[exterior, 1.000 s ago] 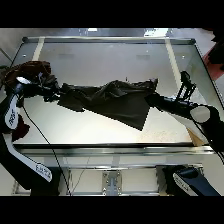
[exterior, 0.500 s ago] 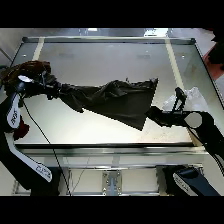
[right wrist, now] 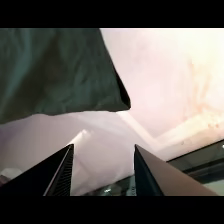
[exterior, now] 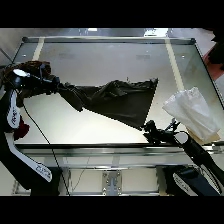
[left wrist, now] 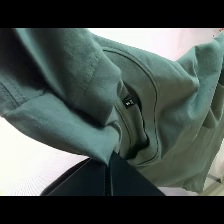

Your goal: Fold the shirts.

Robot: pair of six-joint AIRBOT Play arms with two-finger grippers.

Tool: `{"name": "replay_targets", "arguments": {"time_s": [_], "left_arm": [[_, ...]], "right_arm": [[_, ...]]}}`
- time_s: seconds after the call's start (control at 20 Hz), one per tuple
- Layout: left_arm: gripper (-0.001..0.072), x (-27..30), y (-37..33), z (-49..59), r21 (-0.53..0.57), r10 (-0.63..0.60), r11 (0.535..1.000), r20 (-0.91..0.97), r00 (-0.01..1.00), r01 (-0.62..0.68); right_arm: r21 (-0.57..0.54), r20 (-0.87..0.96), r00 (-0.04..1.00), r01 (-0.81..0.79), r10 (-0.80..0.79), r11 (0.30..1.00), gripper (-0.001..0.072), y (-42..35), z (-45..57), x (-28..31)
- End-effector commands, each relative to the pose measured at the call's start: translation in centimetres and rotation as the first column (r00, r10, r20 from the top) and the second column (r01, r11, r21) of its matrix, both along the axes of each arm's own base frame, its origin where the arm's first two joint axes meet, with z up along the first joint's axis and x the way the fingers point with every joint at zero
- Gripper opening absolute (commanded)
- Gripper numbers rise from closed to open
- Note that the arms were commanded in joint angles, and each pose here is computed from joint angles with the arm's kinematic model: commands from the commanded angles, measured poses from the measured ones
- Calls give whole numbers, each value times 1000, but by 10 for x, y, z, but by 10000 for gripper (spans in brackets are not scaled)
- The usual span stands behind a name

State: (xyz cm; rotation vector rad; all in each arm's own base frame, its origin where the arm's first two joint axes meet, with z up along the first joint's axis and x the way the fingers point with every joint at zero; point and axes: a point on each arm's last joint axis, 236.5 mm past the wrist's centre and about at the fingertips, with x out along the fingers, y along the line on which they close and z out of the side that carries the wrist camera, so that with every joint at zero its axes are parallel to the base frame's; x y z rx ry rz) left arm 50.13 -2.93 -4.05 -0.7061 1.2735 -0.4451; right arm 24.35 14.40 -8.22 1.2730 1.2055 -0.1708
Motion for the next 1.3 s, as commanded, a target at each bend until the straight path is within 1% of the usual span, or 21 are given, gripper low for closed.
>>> {"name": "replay_targets", "arguments": {"time_s": [0.0, 0.1, 0.25, 0.35, 0.5, 0.65, 0.7, 0.75, 0.85, 0.9, 0.95, 1.0, 1.1, 1.2, 1.25], "left_arm": [[10, 0, -1, 2, -1, -5, 1000, 4, 1000, 5], [11, 0, -1, 3, -2, -5, 1000, 3, 1000, 5], [10, 0, -1, 3, -3, -7, 1000, 2, 1000, 7], [10, 0, -1, 3, -3, -7, 1000, 2, 1000, 7], [10, 0, -1, 3, -3, -6, 1000, 3, 1000, 6], [10, 0, -1, 3, -2, -6, 1000, 3, 1000, 6], [10, 0, -1, 3, -2, -6, 1000, 3, 1000, 6], [10, 0, -1, 3, -2, -6, 1000, 3, 1000, 6], [10, 0, -1, 3, -2, -5, 1000, 4, 1000, 5], [10, 1, -1, 3, -1, -3, 1000, 6, 1000, 3], [10, 1, -1, 3, 0, -3, 1000, 7, 1000, 3], [10, 1, -1, 2, 0, -3, 1000, 8, 1000, 3], [11, 2, -3, 6, -14, -6, 1000, 17, 1000, 6], [10, 10, -13, 36, -96, -5, 995, 89, 996, 13], [10, 16, -20, 67, -154, -6, 988, 170, 985, 32]], "right_arm": [[50, 9, 987, 159, -159, 986, 445, -10, -9, 9], [49, 12, 982, 188, -188, 981, 445, -12, -12, 13], [45, -33, 972, 234, -233, 971, 445, -16, -25, 15], [48, -47, 977, 209, -207, 977, 444, -9, -32, 12], [53, -23, 975, 224, -223, 973, 442, -6, -31, 18], [52, -37, 973, 232, -230, 971, 431, -6, -34, 17], [51, -46, 970, 242, -240, 969, 364, -7, -37, 17], [38, -47, 967, 253, -251, 967, 319, -11, -41, 18], [19, -43, 962, 272, -271, 962, 309, -16, -45, 20], [12, -29, 958, 286, -285, 958, 238, -20, -44, 24], [7, -17, 955, 298, -297, 955, 76, -23, -43, 27], [-3, 6, 954, 301, -301, 954, 39, -26, -41, 32], [-36, 94, 963, 258, -253, 966, 38, -28, -28, 48], [-51, 214, 963, 179, -165, 982, 37, -19, 4, 73], [-77, 319, 943, 129, -98, 989, 36, -14, 33, 90]]}}
